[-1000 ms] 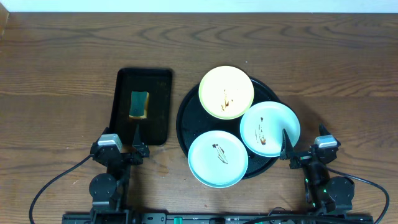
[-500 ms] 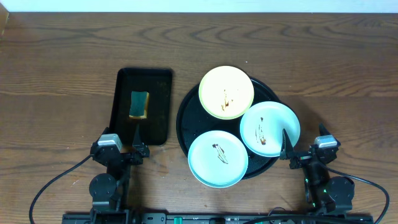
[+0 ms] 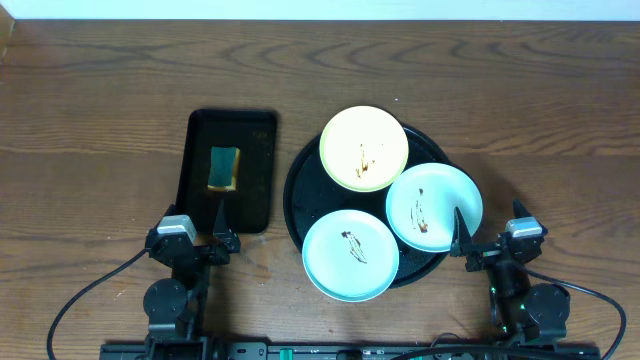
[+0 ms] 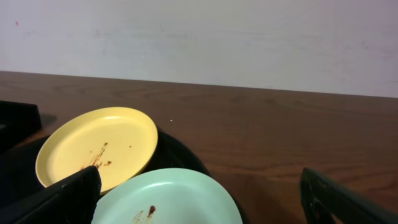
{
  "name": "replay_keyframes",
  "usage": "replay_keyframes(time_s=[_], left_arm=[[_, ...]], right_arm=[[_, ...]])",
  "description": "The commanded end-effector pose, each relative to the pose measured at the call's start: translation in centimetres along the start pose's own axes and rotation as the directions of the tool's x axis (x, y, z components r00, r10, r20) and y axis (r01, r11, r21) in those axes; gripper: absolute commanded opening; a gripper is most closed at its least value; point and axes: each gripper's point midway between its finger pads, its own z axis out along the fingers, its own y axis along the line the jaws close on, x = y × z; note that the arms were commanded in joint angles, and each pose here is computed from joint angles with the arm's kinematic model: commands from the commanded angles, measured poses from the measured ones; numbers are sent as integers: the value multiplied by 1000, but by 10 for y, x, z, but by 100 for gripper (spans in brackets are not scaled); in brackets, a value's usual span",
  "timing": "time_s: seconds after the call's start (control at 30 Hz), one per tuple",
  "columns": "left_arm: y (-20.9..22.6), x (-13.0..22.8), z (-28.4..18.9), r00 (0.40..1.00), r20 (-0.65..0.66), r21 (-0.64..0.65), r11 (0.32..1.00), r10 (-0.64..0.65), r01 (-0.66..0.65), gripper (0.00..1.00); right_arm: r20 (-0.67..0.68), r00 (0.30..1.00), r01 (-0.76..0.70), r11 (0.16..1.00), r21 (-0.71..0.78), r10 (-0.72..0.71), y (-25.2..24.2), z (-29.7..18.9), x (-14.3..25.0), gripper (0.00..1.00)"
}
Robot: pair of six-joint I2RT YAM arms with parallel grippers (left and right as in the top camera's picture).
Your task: Clean dirty plates on tray and stack at the side
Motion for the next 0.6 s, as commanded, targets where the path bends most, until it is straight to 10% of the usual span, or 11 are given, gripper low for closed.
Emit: replay_keyframes(time_s=[0.0,0.57], left_arm=[[2,14,0,999,-47,-4,1000,8,-8,91],[0,6,-5,996,-85,-10,1000,-22,21,91]], right_arm=[[1,1000,19,1000,-6,-19,2,0,0,99],[0,996,-84,996,37,84,-6,0,1,99]])
